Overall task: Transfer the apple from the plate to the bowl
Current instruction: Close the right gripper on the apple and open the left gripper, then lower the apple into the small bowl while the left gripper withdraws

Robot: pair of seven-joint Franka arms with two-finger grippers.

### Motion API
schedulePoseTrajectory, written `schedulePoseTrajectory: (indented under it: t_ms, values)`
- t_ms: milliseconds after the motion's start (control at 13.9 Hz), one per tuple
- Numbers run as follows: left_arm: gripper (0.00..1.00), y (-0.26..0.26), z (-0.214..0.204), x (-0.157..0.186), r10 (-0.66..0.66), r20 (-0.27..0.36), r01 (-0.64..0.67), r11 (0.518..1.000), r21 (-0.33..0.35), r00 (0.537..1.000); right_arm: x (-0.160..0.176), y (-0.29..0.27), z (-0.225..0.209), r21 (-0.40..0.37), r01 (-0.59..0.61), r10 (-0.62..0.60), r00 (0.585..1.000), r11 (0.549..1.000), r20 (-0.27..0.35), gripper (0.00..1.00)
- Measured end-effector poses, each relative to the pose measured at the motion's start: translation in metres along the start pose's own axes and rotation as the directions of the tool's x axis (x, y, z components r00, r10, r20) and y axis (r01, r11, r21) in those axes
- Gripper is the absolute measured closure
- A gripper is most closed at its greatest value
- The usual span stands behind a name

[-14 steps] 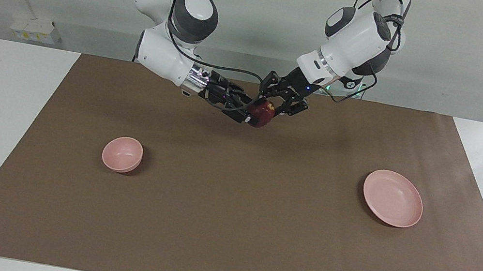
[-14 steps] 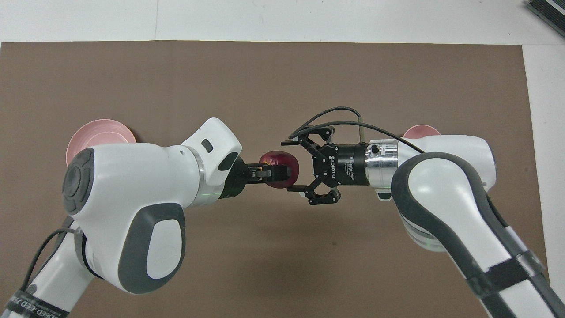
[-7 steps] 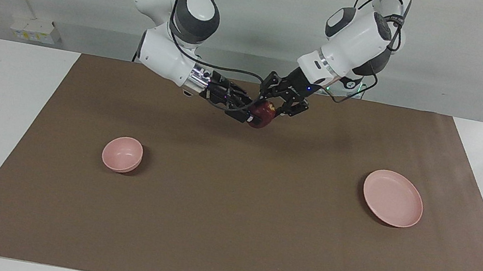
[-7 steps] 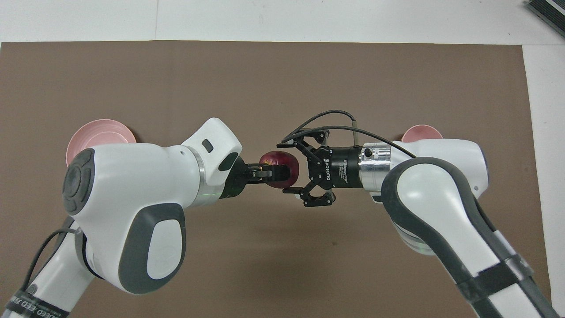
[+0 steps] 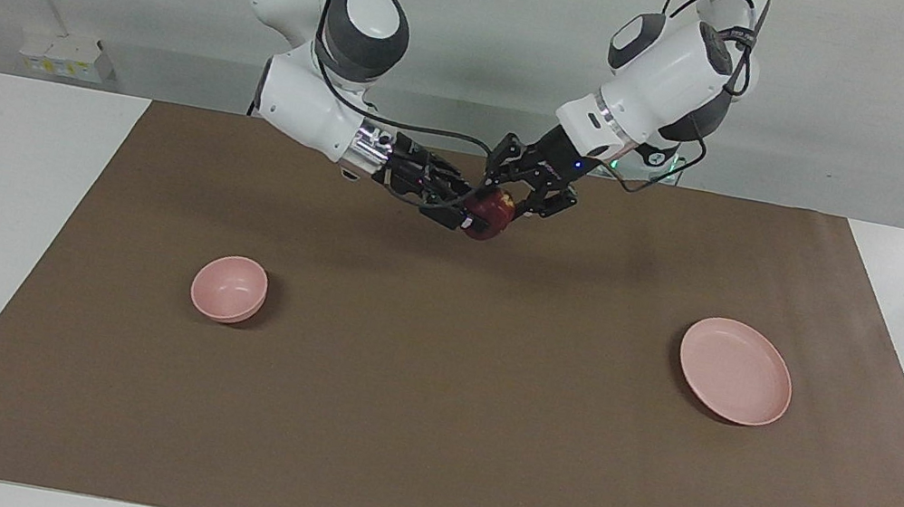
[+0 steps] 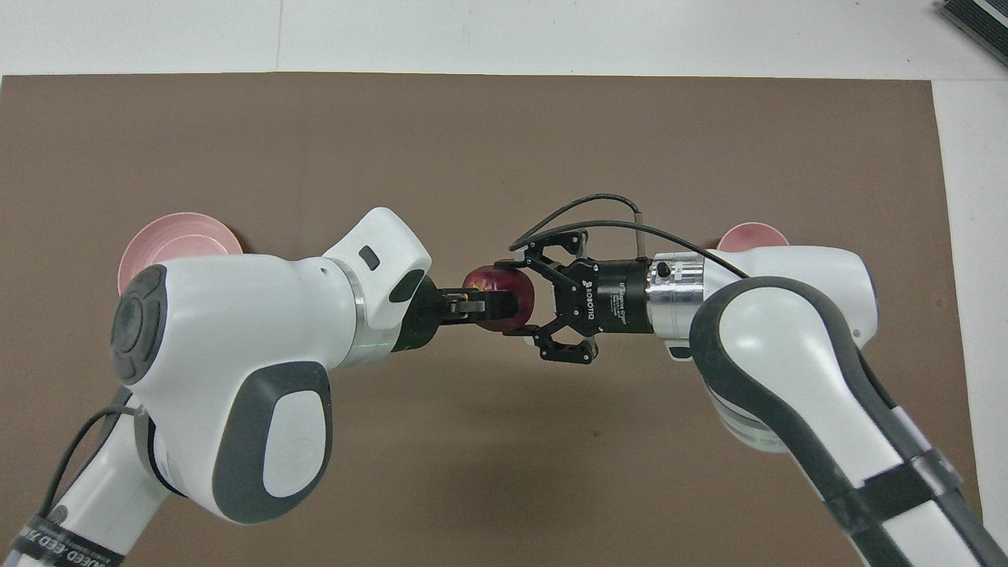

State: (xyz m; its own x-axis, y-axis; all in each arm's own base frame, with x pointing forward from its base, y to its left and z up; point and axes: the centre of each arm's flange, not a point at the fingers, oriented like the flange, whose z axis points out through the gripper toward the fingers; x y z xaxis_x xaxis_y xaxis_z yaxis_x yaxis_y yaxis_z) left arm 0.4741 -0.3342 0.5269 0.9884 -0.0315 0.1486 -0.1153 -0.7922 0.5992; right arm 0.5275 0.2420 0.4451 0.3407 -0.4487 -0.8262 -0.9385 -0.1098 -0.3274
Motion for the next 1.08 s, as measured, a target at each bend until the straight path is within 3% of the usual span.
schedulePoseTrajectory:
  t_ms: [72, 144, 288, 360, 577, 793, 1081]
  values:
    - [0.36, 0.004, 0.001, 0.000, 0.002, -0.001, -0.002, 1.000, -0.005, 1.000, 0.003, -0.001, -0.005, -0.005, 0.004, -0.004, 1.000, 1.000, 0.015, 0.22]
    - [0.29, 0.006, 0.001, 0.000, 0.004, -0.003, -0.004, 1.000, -0.008, 1.000, 0.010, -0.003, -0.015, 0.001, 0.011, -0.011, 1.000, 1.000, 0.020, 0.22]
    - [0.06, 0.004, -0.003, 0.003, 0.001, -0.011, -0.001, 1.000, -0.008, 1.000, 0.031, -0.009, -0.046, 0.026, 0.016, -0.017, 1.000, 1.000, 0.026, 0.22]
    - [0.00, 0.001, -0.005, 0.005, -0.001, -0.015, 0.001, 1.000, -0.005, 1.000, 0.040, -0.011, -0.059, 0.031, 0.020, -0.020, 0.999, 0.999, 0.029, 0.22]
    - [0.00, -0.006, -0.010, 0.011, 0.017, -0.028, -0.017, 0.999, 0.028, 0.999, 0.054, -0.010, -0.077, 0.004, 0.059, -0.059, 0.998, 0.998, -0.017, 0.22]
    - [0.00, -0.033, -0.021, 0.024, 0.074, -0.033, -0.068, 0.985, 0.158, 0.997, 0.079, -0.006, -0.101, -0.076, 0.142, -0.150, 0.981, 0.987, -0.126, 0.22]
    - [0.00, -0.087, -0.045, 0.039, 0.130, 0.042, -0.136, 0.907, 0.398, 0.991, 0.124, -0.001, -0.149, -0.231, 0.239, -0.299, 0.914, 0.943, -0.276, 0.22]
